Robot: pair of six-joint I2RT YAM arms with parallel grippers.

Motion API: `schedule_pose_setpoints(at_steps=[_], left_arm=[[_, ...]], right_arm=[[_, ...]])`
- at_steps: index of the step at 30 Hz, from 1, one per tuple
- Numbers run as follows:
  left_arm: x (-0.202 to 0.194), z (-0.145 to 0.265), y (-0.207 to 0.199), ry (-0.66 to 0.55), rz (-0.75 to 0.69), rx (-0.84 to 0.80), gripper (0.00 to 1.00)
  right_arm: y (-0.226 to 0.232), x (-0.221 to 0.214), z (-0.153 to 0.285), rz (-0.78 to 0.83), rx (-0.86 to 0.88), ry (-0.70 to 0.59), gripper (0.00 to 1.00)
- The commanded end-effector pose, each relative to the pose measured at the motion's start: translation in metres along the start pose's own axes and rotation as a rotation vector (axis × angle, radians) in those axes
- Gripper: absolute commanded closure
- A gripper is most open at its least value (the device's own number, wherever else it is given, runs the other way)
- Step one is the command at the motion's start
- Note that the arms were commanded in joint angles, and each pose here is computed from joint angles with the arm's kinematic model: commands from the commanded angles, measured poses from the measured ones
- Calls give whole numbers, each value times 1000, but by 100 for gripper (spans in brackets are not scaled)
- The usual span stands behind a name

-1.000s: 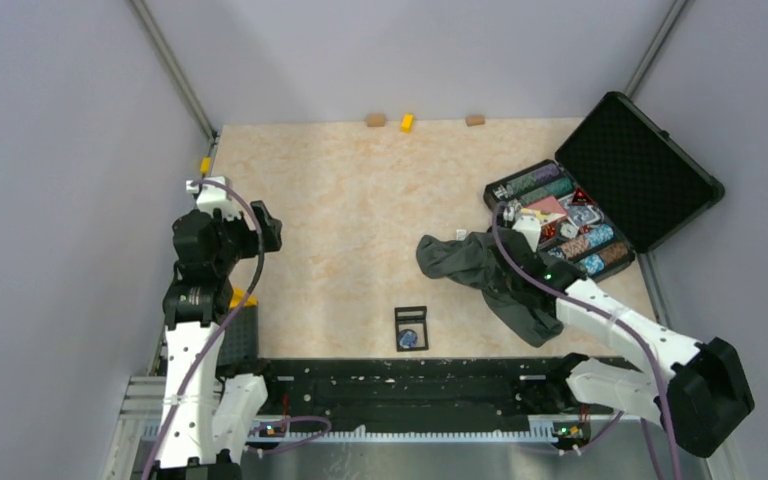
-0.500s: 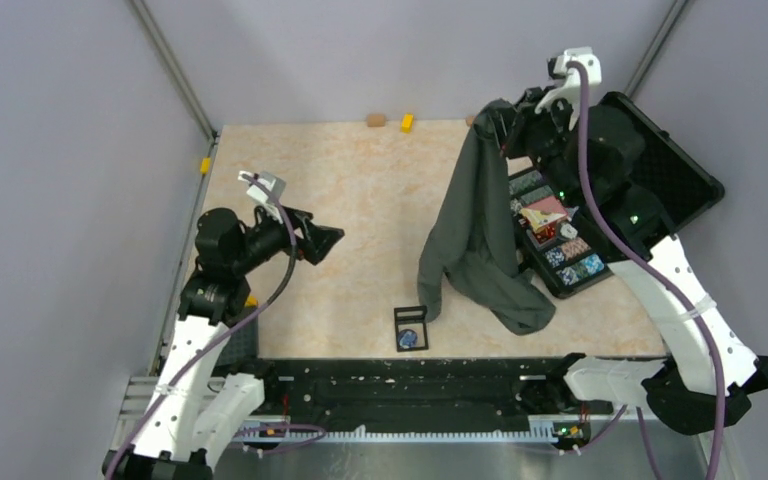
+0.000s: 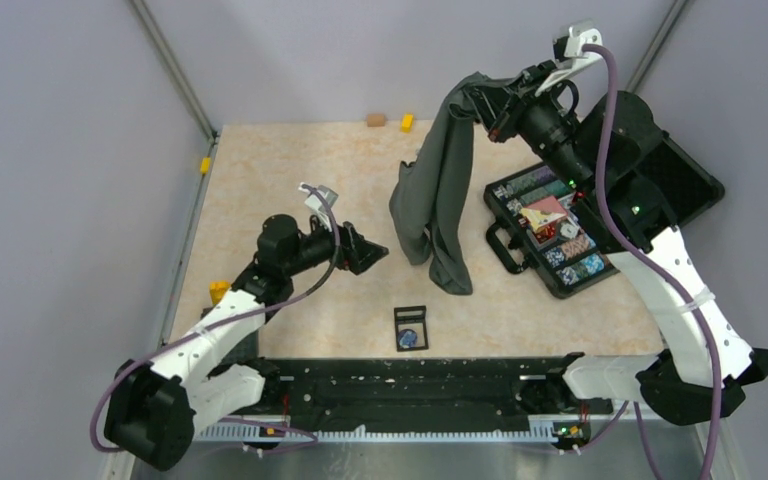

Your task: Pin the brooch onto the clothing

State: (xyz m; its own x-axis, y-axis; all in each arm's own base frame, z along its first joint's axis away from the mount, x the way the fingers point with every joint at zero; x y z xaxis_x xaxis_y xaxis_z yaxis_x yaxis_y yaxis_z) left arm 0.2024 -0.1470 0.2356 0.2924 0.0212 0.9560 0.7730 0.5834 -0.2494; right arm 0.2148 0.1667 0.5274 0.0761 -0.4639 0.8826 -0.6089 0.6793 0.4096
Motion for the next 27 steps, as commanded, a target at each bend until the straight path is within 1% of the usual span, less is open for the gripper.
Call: schedule_pose_setpoints(at_steps=[1,4,8,9,10,11,12,16,20,21,23,25,27], left_arm=[[5,-17,0,-95,13,-14,7],[-4,-22,9,-87,0,45,8],[4,-23,13,-123,7,105,9],[6,-24,13,-130,33,112,16],[8,-25,12,-139,54,105,29],[9,-28,11,-143,70,81,37],[9,-31,10,-141,78,40,37],[-3,-48,9,-56,124,-125,28],[-20,-64,12,-8,185,-261,28],[-23,-65,12,-10,206,-296,28],[-19,-66,7,-78,186,-377,28],[-18,-66,5,-93,187,-416,28],[-21,-68,3,-80,187,-444,27]], right_arm=[[21,32,13,-24,112,-110,100],[22,31,16,-32,116,-102,100],[22,28,19,-36,128,-83,100],[22,27,20,-37,132,-79,100],[23,26,21,-37,141,-74,100],[23,25,22,-35,154,-69,100],[24,23,22,-38,163,-63,100],[28,23,26,-55,209,-55,100],[37,26,33,-47,321,-58,100],[40,27,35,-48,350,-60,100],[43,30,39,-48,383,-65,100],[45,33,41,-53,390,-69,100],[45,35,42,-54,386,-74,100]])
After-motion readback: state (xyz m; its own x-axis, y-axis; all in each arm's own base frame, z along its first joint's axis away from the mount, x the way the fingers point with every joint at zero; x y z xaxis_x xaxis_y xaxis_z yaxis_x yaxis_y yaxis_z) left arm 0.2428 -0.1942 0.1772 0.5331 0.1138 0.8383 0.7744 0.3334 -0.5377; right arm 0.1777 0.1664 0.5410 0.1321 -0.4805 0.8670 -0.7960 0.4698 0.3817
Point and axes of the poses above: each gripper's point midway between its finger pads, its own z axis back along the fingers, its own y axis along the line the jaws close on, x = y × z, the point moved 10 cm from there along z, back along the fingers, and after that the axes turned 15 degrees about -z, right-handed, at the moved point
